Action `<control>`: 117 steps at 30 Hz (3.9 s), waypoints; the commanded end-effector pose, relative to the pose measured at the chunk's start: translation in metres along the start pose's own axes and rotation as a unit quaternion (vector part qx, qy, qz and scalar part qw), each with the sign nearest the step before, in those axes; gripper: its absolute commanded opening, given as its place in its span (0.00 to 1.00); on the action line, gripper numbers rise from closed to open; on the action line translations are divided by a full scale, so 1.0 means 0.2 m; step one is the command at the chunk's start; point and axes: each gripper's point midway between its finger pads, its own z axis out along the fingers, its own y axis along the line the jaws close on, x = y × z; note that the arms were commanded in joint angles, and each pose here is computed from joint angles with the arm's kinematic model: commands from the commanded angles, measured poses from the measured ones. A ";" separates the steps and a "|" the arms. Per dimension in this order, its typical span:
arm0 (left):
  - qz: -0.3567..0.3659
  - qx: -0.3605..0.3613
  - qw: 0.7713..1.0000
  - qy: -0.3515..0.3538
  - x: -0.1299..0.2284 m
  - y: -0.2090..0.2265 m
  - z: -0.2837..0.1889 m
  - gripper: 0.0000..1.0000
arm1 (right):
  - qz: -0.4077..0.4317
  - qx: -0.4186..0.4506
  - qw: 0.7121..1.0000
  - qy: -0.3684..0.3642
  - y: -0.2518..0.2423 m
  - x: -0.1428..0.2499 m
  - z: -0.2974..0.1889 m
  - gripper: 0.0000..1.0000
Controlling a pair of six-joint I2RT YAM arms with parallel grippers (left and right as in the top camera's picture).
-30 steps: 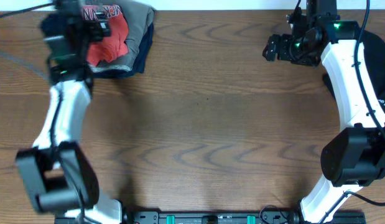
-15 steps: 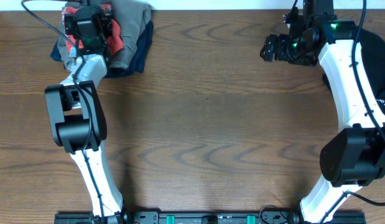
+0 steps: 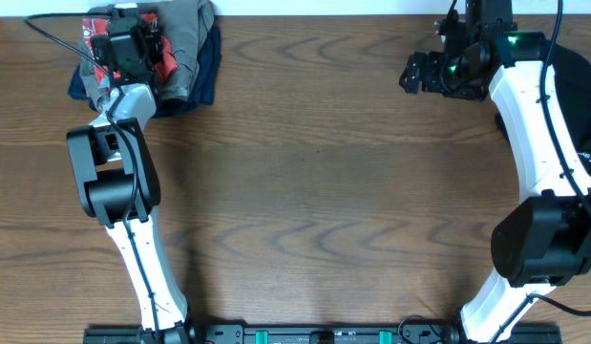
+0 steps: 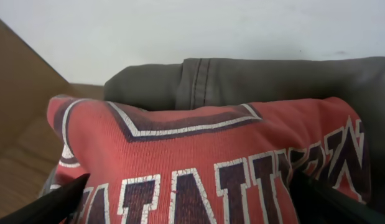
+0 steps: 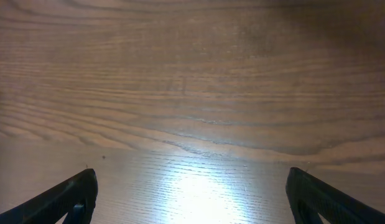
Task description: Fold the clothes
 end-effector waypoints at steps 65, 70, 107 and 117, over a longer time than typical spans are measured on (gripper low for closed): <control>0.053 0.021 0.983 0.174 -0.39 0.49 -1.43 0.98 | -0.147 0.017 0.876 -0.459 0.20 -0.02 -1.17 0.99; 0.053 0.021 0.983 0.174 -0.39 0.49 -1.43 0.98 | -0.144 0.007 0.864 -0.482 0.09 0.24 -0.95 0.99; 0.053 0.021 0.983 0.174 -0.39 0.49 -1.43 0.98 | -0.136 0.020 0.866 -0.480 -0.21 1.02 -0.32 0.99; 0.053 0.021 0.983 0.174 -0.39 0.49 -1.43 0.98 | -0.136 0.020 0.867 -0.479 -0.21 1.02 -0.32 0.99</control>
